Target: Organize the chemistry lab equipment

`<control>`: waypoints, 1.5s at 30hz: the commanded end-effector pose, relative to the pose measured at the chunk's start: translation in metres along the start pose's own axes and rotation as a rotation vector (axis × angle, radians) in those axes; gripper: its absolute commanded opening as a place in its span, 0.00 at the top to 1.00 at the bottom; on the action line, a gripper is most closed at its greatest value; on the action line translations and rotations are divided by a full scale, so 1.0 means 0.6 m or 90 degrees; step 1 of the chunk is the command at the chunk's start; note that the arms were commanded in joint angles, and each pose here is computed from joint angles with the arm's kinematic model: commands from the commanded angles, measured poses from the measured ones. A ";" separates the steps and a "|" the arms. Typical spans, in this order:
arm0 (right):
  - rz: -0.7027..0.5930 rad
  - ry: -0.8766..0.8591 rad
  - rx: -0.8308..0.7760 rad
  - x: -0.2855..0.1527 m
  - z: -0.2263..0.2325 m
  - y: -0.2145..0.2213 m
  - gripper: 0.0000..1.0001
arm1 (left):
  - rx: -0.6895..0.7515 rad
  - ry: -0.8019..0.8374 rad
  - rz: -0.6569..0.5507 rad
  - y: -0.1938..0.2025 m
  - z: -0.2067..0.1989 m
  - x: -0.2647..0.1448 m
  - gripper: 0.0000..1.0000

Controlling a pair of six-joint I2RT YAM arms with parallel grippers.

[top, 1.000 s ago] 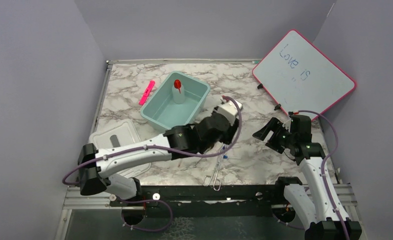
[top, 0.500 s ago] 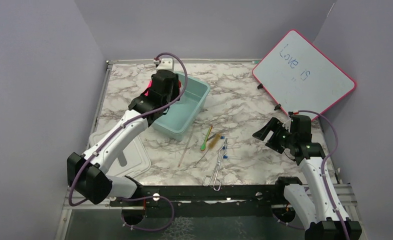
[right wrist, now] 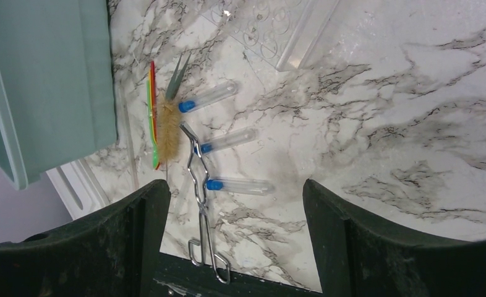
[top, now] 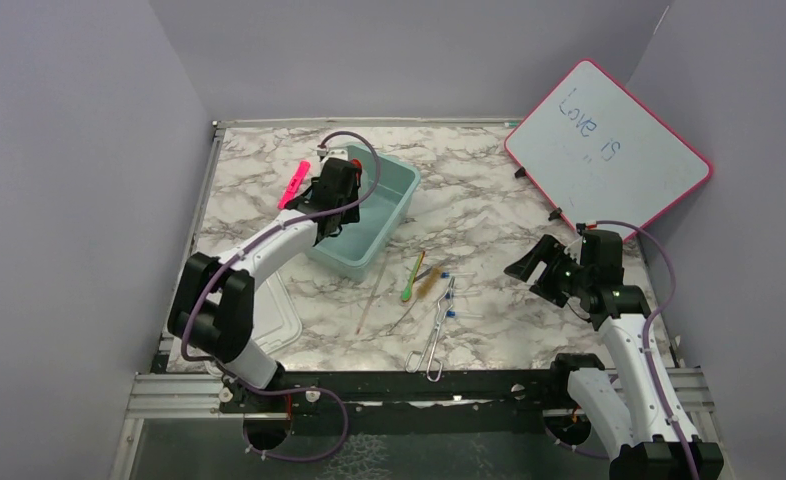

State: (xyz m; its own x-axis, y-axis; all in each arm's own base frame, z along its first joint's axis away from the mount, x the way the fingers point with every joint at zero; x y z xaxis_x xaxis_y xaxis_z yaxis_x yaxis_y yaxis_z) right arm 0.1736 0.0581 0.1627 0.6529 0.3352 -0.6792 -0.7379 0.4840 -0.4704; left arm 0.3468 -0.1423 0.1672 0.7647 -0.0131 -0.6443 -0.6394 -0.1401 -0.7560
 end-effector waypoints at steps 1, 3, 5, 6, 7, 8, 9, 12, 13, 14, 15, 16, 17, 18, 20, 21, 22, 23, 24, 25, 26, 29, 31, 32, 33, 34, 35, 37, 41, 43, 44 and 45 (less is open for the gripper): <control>0.000 -0.024 -0.009 -0.002 0.005 0.001 0.17 | -0.058 0.023 -0.062 -0.027 -0.011 0.026 0.64; 0.000 -0.025 -0.009 -0.002 0.005 0.001 0.17 | -0.069 0.022 -0.065 -0.026 -0.009 0.038 0.64; 0.000 -0.025 -0.009 -0.002 0.005 0.001 0.17 | -0.076 0.026 -0.060 -0.022 -0.010 0.056 0.64; 0.002 -0.024 -0.009 -0.002 0.005 0.001 0.17 | -0.080 0.022 -0.055 -0.019 -0.009 0.064 0.64; 0.002 -0.024 -0.009 -0.002 0.005 0.001 0.17 | -0.084 0.019 -0.052 -0.020 -0.009 0.071 0.64; 0.002 -0.023 -0.008 -0.002 0.004 0.001 0.17 | -0.086 0.015 -0.048 -0.016 -0.007 0.079 0.64; 0.002 -0.022 -0.008 -0.001 0.004 0.001 0.17 | -0.090 0.013 -0.046 -0.014 -0.006 0.086 0.64; 0.003 -0.018 -0.007 0.000 0.003 0.001 0.17 | -0.107 0.008 -0.036 -0.007 -0.003 0.101 0.64; 0.003 -0.017 -0.007 0.000 0.003 0.000 0.17 | -0.112 0.007 -0.037 -0.006 -0.004 0.104 0.64; 0.004 -0.015 -0.006 0.001 0.002 0.000 0.17 | -0.117 0.008 -0.038 -0.005 -0.004 0.107 0.63; 0.005 -0.014 -0.005 0.001 0.002 0.000 0.17 | -0.119 0.003 -0.040 -0.004 -0.003 0.109 0.62; 0.007 -0.013 -0.007 0.001 0.002 0.000 0.17 | -0.122 -0.004 -0.041 -0.003 -0.001 0.111 0.60; 0.009 -0.012 -0.009 -0.001 0.003 -0.001 0.17 | -0.122 -0.009 -0.043 -0.002 0.000 0.113 0.59; 0.007 -0.010 -0.009 -0.002 0.002 -0.001 0.17 | -0.122 -0.013 -0.045 -0.002 0.002 0.114 0.57; 0.000 -0.017 -0.015 -0.003 0.004 -0.001 0.17 | -0.124 -0.018 -0.048 -0.003 0.003 0.115 0.49; -0.004 -0.021 -0.019 -0.005 0.005 -0.001 0.17 | -0.125 -0.020 -0.048 -0.003 0.003 0.115 0.45; -0.007 -0.023 -0.021 -0.006 0.006 -0.001 0.17 | -0.125 -0.020 -0.050 -0.005 0.003 0.115 0.42; -0.009 -0.023 -0.022 -0.007 0.006 -0.002 0.17 | -0.124 -0.023 -0.049 -0.006 0.003 0.114 0.40; -0.010 -0.024 -0.022 -0.008 0.006 -0.001 0.17 | -0.124 -0.027 -0.048 -0.008 0.004 0.114 0.37; -0.010 -0.023 -0.022 -0.008 0.006 -0.001 0.17 | -0.124 -0.031 -0.047 -0.010 0.004 0.112 0.35; -0.008 -0.022 -0.021 -0.007 0.006 -0.001 0.17 | -0.123 -0.033 -0.048 -0.013 0.005 0.108 0.34; -0.004 -0.020 -0.020 -0.007 0.005 -0.001 0.17 | -0.125 -0.030 -0.059 -0.026 0.006 0.093 0.30; -0.004 -0.019 -0.019 -0.006 0.005 -0.001 0.17 | -0.126 -0.028 -0.065 -0.033 0.006 0.081 0.29; -0.003 -0.018 -0.019 -0.006 0.005 -0.002 0.17 | -0.126 -0.027 -0.069 -0.038 0.007 0.074 0.29; -0.003 -0.018 -0.019 -0.006 0.005 -0.001 0.17 | -0.126 -0.023 -0.072 -0.042 0.006 0.067 0.29; -0.002 -0.017 -0.018 -0.006 0.005 -0.002 0.17 | -0.127 -0.019 -0.075 -0.047 0.006 0.059 0.29; -0.002 -0.017 -0.018 -0.007 0.005 -0.002 0.17 | -0.129 -0.016 -0.079 -0.051 0.006 0.051 0.29; -0.002 -0.016 -0.018 -0.007 0.005 -0.001 0.17 | -0.132 -0.011 -0.086 -0.059 0.007 0.034 0.30; -0.001 -0.017 -0.018 -0.009 0.006 -0.001 0.17 | -0.136 -0.005 -0.097 -0.075 0.013 -0.005 0.32; -0.002 -0.019 -0.020 -0.010 0.007 -0.002 0.17 | -0.138 0.004 -0.102 -0.079 0.016 -0.027 0.32; -0.003 -0.021 -0.023 -0.011 0.008 -0.002 0.17 | -0.139 0.011 -0.105 -0.082 0.016 -0.040 0.32; -0.003 -0.023 -0.026 -0.011 0.009 -0.003 0.17 | -0.139 0.027 -0.110 -0.086 0.016 -0.058 0.32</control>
State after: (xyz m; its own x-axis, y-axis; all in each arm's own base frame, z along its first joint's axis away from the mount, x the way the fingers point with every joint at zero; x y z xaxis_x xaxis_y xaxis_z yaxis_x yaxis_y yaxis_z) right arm 0.1722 0.0590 0.1647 0.6574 0.3475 -0.6686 -0.7390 0.4708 -0.4819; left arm 0.3693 -0.1314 0.1912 0.8390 0.0071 -0.5441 -0.5102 -0.3373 -0.7911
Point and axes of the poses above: each gripper's point midway between its finger pads, its own x axis out along the fingers, its own z axis along the line the jaws close on, y = z × x, the point moved 6 cm from there along -x, back along the fingers, and after that the axes turned 5 degrees about -x, right-handed, at the moved point
